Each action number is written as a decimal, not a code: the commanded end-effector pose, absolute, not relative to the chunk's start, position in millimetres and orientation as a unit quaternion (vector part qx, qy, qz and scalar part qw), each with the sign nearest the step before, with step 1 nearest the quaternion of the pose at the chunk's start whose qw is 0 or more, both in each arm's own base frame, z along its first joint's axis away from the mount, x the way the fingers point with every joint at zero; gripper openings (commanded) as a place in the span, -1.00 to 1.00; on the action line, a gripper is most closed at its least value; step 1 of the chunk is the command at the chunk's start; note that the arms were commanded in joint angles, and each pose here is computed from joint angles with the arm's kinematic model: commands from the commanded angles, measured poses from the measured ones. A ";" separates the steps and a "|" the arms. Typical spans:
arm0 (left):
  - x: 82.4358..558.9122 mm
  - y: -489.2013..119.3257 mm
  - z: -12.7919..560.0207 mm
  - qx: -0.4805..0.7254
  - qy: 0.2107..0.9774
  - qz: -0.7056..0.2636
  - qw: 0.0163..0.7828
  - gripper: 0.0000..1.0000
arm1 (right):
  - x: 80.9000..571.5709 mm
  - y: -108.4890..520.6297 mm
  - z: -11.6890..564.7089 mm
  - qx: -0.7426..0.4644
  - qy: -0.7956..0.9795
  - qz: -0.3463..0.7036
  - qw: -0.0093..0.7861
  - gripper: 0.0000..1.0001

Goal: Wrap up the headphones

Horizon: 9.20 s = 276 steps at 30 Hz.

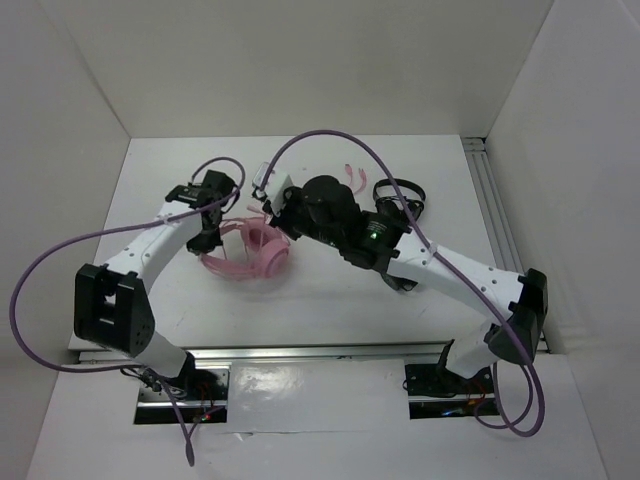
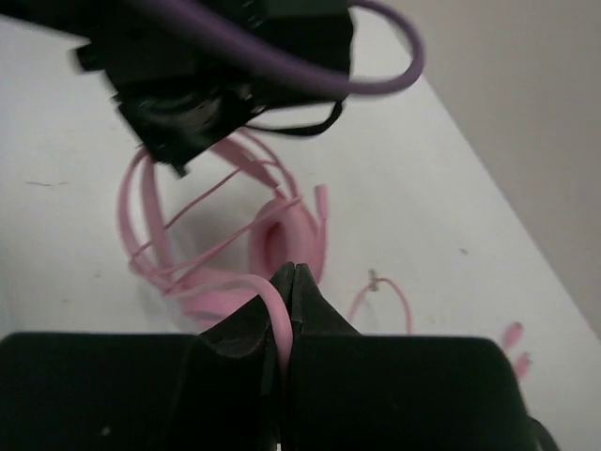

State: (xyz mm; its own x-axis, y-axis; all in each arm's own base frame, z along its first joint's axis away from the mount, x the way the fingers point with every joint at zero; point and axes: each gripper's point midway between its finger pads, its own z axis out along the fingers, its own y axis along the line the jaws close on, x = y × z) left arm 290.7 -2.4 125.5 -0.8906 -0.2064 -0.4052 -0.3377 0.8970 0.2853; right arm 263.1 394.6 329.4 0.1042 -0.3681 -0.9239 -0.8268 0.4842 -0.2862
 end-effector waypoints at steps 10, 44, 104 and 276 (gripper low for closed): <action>253.8 -102.1 194.2 0.042 0.928 0.009 0.370 -1.00 | 354.5 324.9 367.1 -0.353 0.629 0.032 0.692 -0.96; 214.3 -125.3 502.9 -0.021 0.767 -0.240 0.595 -1.00 | 305.2 499.0 203.3 -0.365 0.551 0.661 0.355 -0.02; 194.9 -124.6 254.7 0.117 0.925 -0.099 0.348 -1.00 | 368.9 329.2 373.0 -0.354 0.639 0.059 0.680 -0.83; 184.3 -175.4 173.2 0.196 0.949 -0.078 0.236 -1.00 | 319.6 221.4 244.2 -0.177 0.770 0.129 0.599 0.58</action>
